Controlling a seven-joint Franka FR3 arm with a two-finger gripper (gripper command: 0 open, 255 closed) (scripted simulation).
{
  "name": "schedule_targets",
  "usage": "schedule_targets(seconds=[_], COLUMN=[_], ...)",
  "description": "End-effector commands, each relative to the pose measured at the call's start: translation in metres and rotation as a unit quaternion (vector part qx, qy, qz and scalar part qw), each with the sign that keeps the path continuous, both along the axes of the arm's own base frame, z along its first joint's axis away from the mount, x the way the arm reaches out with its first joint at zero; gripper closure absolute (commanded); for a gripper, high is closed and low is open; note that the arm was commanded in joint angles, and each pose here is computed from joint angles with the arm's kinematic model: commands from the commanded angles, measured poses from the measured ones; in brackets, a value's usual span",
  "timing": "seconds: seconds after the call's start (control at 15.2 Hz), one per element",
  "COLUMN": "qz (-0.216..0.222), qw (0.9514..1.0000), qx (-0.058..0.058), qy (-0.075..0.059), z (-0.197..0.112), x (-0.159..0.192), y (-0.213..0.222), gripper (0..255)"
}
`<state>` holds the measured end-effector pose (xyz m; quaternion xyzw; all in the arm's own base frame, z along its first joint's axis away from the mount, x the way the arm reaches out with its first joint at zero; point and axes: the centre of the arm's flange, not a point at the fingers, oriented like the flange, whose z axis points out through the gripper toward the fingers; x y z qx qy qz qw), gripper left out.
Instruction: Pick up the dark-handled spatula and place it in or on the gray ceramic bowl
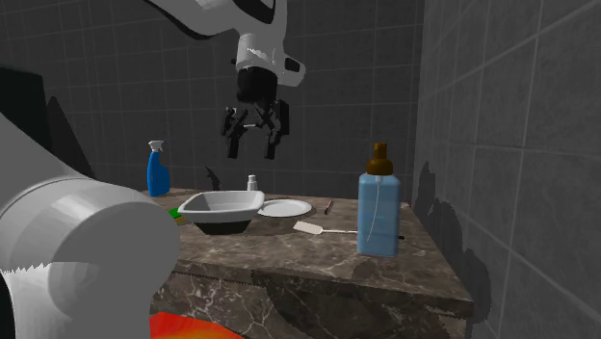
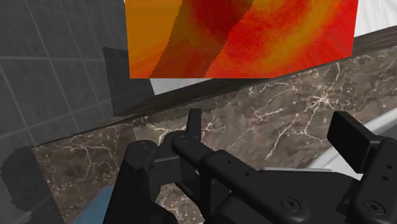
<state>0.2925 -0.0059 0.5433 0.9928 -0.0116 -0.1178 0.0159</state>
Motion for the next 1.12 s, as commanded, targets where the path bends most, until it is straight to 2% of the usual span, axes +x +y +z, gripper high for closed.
schedule_targets(seconds=[0.0, 0.13, 0.26, 0.4, 0.53, 0.66, 0.79, 0.92, 1.06], qz=[0.000, -0.047, -0.094, -0.141, -0.188, -0.234, -0.280, -0.325, -0.369], qw=[1.0000, 0.9988, 0.9952, 0.9893, 0.9810, 0.9703, 0.9574, 0.9421, 0.9247], qx=[0.000, -0.006, -0.013, -0.019, -0.025, -0.031, -0.037, -0.043, -0.049], qy=[0.000, -0.010, -0.021, -0.031, -0.041, -0.051, -0.061, -0.071, -0.081], z=[0.000, -0.015, -0.030, -0.044, -0.058, -0.071, -0.084, -0.097, -0.109], x=[0.000, 0.018, 0.036, 0.055, 0.074, 0.093, 0.112, 0.130, 0.148], y=[0.000, 0.004, 0.007, 0.007, 0.006, 0.003, -0.003, -0.010, -0.019], gripper=[0, 0, 0, 0, 0, 0, 0, 0, 0])
